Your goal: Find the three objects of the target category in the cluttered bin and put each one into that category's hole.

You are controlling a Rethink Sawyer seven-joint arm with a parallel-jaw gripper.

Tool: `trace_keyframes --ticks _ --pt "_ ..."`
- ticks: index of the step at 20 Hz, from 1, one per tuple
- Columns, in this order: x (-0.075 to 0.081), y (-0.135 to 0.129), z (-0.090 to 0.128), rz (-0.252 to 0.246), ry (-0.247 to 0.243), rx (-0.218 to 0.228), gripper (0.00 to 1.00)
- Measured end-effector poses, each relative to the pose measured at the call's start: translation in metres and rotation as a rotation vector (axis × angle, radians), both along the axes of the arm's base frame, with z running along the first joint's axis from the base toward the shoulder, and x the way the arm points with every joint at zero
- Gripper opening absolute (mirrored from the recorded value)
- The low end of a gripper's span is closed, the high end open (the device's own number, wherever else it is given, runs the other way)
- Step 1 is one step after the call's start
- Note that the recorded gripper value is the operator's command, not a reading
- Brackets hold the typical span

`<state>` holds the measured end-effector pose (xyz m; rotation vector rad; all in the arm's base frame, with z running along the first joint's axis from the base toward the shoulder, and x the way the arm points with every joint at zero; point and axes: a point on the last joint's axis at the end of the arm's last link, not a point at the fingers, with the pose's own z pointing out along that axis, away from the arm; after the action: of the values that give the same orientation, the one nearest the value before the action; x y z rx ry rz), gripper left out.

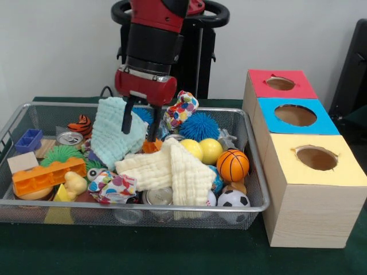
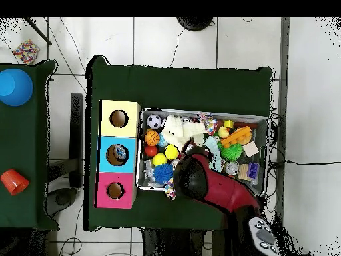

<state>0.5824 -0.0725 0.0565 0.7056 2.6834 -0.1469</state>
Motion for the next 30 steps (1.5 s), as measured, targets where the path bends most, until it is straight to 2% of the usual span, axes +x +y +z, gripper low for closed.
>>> trace_keyframes --ticks 2,7,20,26,30 --pt "0.007 -0.006 -0.001 -0.016 -0.015 0.028 1.00" --pt "0.019 -0.002 -0.001 -0.021 -0.040 0.078 1.00" --pt "0.045 0.026 0.000 0.009 -0.087 0.185 1.00" --pt "0.044 0.029 -0.009 0.033 -0.085 0.215 1.00" --pt "0.034 0.030 -0.024 0.052 -0.063 0.228 1.00"
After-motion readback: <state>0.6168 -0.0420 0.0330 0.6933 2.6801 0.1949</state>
